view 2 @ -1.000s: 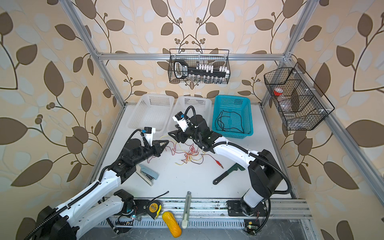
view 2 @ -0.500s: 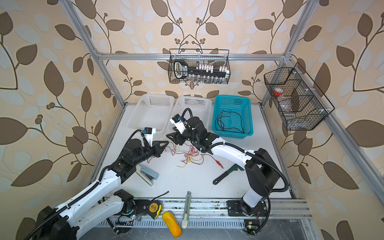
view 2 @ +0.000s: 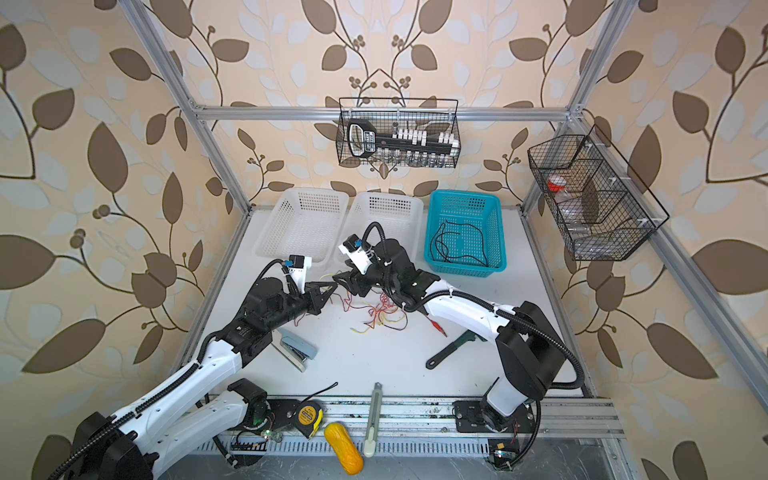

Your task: Untangle the cables

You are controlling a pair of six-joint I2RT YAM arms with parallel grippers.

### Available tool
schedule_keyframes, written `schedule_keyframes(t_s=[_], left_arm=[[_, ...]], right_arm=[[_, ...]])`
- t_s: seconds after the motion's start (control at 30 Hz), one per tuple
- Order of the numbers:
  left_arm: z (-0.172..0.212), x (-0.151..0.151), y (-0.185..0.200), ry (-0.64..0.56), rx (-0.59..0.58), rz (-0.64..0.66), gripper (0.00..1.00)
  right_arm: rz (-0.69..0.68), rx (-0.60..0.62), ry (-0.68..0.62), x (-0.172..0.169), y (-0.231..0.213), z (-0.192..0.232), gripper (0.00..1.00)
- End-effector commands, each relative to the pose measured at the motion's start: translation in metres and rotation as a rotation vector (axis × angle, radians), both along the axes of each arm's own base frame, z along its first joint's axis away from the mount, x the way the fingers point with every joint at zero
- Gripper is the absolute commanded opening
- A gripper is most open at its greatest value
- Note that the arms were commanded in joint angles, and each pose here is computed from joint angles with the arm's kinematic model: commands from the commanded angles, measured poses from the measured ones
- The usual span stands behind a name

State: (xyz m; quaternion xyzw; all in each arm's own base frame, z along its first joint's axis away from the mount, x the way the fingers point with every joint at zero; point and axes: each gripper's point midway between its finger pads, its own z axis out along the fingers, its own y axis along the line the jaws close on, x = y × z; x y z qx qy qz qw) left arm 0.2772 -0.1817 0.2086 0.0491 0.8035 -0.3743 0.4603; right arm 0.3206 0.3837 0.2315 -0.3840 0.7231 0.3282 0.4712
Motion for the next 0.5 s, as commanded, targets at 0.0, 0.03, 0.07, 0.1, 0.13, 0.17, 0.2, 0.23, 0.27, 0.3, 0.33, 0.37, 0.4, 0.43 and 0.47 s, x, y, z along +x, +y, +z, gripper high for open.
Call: schedule_keyframes(t_s=[0.0,0.03,0.07,0.1,0.13,0.17,0.2,0.23,0.27,0.3,0.33,0.37,0.4,0.43,0.47], left_arm=[[0.036,0.005,0.0,-0.104,-0.026,-0.003,0.0],[0.036,0.005,0.0,-0.104,-0.026,-0.003,0.0],[0.036,0.005,0.0,-0.104,-0.026,-0.005,0.0],[0.037,0.005,-0.001,-0.107,-0.029,-0.006,0.0],[0.037,0.005,-0.001,-0.108,-0.029,-0.007,0.0],[0.037,0.005,-0.001,-0.108,-0.029,-0.006,0.0],[0.038,0.005,-0.001,-0.109,-0.031,-0.006,0.0],[0.037,0.005,-0.001,-0.107,-0.03,-0.006,0.0],[0.036,0.005,0.0,-0.105,-0.029,-0.006,0.0],[0.036,0.005,0.0,-0.103,-0.029,-0.003,0.0],[0.036,0.005,0.0,-0.104,-0.028,-0.002,0.0],[0.035,0.004,0.001,-0.103,-0.027,0.001,0.0],[0.034,0.004,0.002,-0.101,-0.026,0.007,0.0],[0.033,0.004,0.003,-0.1,-0.024,0.012,0.0],[0.032,0.004,0.004,-0.098,-0.022,0.018,0.0]], right_arm=[[-0.006,-0.025,-0.025,0.006,0.007,-0.005,0.59],[-0.009,-0.027,-0.026,0.007,0.009,-0.005,0.58],[-0.016,-0.027,-0.032,0.01,0.01,-0.004,0.56],[-0.025,-0.028,-0.033,0.013,0.011,-0.005,0.54],[-0.029,-0.028,-0.035,0.015,0.012,-0.005,0.52],[-0.037,-0.025,-0.036,0.017,0.013,-0.006,0.5],[-0.043,-0.018,-0.043,0.018,0.013,-0.004,0.47],[-0.051,-0.013,-0.048,0.02,0.013,-0.003,0.44],[-0.064,-0.005,-0.056,0.022,0.013,-0.001,0.4],[-0.072,-0.001,-0.064,0.023,0.012,0.001,0.35],[-0.079,0.001,-0.072,0.024,0.011,0.003,0.31],[-0.088,0.003,-0.081,0.025,0.01,0.005,0.26],[-0.098,0.003,-0.09,0.026,0.007,0.006,0.2],[-0.105,0.005,-0.097,0.026,0.006,0.008,0.16],[-0.114,0.003,-0.107,0.026,0.003,0.01,0.12]])
